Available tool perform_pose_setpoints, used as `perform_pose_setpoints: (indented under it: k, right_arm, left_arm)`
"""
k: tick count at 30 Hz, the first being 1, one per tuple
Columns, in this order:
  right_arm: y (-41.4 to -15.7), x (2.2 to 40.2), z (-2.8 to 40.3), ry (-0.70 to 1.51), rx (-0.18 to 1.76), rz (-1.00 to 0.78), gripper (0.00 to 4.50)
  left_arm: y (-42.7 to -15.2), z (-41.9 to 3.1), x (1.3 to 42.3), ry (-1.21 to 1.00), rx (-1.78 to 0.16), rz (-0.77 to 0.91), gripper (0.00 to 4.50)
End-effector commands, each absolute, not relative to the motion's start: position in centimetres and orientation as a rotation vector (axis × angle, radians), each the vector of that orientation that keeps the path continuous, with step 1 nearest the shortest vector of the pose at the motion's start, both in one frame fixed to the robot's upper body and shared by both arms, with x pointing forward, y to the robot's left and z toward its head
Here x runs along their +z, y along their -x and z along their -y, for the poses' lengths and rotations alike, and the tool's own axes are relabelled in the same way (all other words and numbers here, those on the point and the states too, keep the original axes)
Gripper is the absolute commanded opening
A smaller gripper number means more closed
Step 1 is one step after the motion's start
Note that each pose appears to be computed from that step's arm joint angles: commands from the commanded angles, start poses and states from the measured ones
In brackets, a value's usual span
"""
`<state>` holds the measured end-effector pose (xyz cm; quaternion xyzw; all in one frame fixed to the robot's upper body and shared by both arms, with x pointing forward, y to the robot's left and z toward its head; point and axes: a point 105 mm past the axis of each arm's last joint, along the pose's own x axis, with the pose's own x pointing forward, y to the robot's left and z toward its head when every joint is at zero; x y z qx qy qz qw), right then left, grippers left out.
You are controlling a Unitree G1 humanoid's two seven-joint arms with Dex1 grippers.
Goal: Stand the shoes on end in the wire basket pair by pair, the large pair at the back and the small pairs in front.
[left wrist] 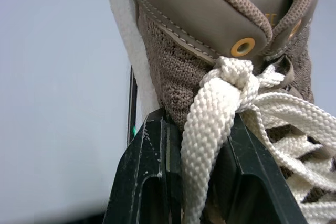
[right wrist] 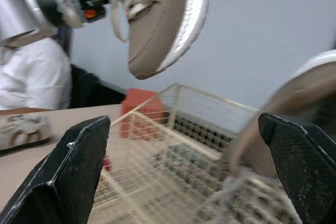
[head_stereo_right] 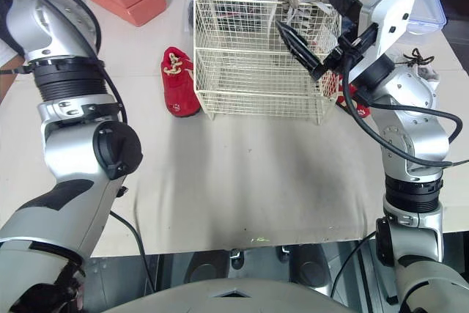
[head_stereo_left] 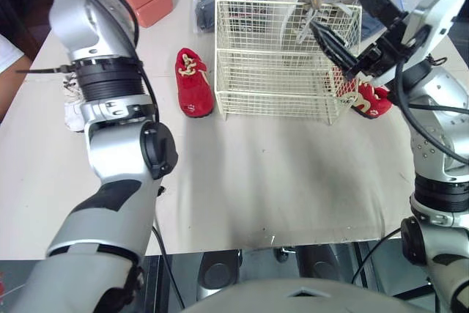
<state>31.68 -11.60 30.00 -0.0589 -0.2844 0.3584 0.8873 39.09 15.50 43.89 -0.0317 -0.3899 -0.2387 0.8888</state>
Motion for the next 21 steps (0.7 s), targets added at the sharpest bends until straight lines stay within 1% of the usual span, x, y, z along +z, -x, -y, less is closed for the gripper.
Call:
perform_pose_setpoints:
  k: [1, 3, 5, 10, 16, 21]
  right_arm:
    - [-31.0, 31.1, 12.6, 0.121, 0.685, 0.660, 4.50]
    - [-30.9, 31.0, 12.6, 0.113, 0.683, 0.659, 4.50]
    - [-30.5, 30.8, 12.4, 0.099, 0.704, 0.660, 4.50]
    - [-30.3, 30.5, 12.1, 0.081, 0.716, 0.653, 4.50]
    - [-30.2, 30.4, 11.8, 0.068, 0.725, 0.650, 4.50]
    - [-30.0, 30.5, 11.5, 0.059, 0.735, 0.652, 4.50]
  left_arm:
    - [-37.2, -13.5, 46.3, -0.063, -0.447, 1.001, 0.52]
    - [-37.2, -12.8, 45.8, -0.129, -0.428, 1.031, 0.52]
    - [-37.6, -12.5, 45.2, -0.115, -0.393, 1.039, 0.52]
    - [-38.5, -12.2, 43.0, -0.166, -0.315, 1.052, 0.52]
    - [-39.5, -12.2, 39.9, -0.171, -0.279, 1.023, 0.52]
    - [-40.4, -11.3, 36.8, -0.189, -0.299, 0.974, 0.52]
